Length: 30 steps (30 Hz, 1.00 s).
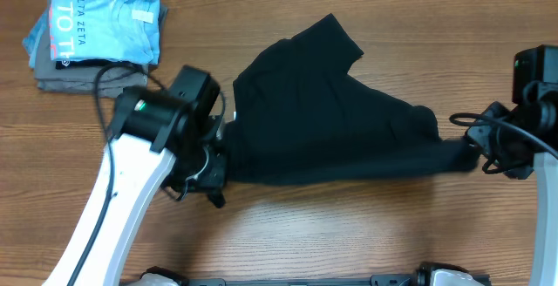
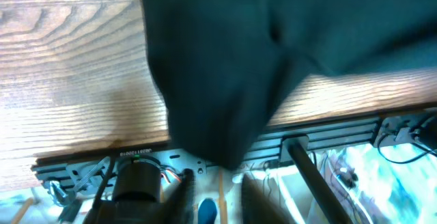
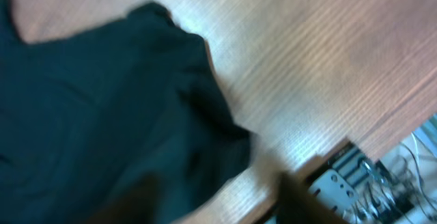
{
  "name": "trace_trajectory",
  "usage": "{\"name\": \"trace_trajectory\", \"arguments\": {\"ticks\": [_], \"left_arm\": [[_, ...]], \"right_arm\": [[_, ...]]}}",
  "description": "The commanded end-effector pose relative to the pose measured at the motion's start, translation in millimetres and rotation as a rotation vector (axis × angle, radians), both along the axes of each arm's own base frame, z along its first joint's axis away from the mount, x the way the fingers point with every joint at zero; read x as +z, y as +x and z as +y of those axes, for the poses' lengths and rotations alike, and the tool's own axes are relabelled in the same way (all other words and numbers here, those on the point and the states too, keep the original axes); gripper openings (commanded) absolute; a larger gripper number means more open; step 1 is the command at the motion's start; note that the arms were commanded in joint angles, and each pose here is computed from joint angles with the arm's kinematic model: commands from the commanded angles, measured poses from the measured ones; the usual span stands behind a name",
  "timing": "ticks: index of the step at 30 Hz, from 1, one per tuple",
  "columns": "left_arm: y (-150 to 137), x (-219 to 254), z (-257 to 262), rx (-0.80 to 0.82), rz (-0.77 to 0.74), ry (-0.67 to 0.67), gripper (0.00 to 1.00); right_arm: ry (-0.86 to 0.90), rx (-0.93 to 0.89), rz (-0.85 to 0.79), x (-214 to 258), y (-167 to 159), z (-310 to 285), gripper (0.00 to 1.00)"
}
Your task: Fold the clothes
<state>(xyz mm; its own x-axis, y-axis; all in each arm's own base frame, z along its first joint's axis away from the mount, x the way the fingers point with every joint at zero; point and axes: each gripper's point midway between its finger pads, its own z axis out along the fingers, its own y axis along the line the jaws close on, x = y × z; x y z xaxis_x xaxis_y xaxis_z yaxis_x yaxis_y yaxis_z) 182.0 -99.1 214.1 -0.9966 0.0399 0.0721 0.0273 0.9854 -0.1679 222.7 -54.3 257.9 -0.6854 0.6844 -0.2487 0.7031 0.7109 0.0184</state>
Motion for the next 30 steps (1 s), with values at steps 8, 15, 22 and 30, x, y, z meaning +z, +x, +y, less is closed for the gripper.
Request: {"name": "trace_trajectory", "arguments": {"ticks": [8,15,22,30], "left_arm": [[-6.8,-10.7,-6.5,-0.035,-0.019,-0.052,0.57],[67.8,-22.0,-33.6,-0.06,-0.226,-0.119,0.45],[110.0,-79.3,-49.1,-0.073,-0.151,-0.093,0.31],[132.9,-144.4,-26.0,-0.019,-0.056,0.08,0.24]], "right_arm": [[0.025,0.014,0.035,-25.6,5.3,2.1,0.92],[0.051,0.03,-0.093,-27.3,43.8,5.4,0.76],[0.221,0.154,-0.072,-75.2,68.1,35.1,0.68],[0.28,0.147,0.044,-131.8,77.3,40.1,0.67]]}}
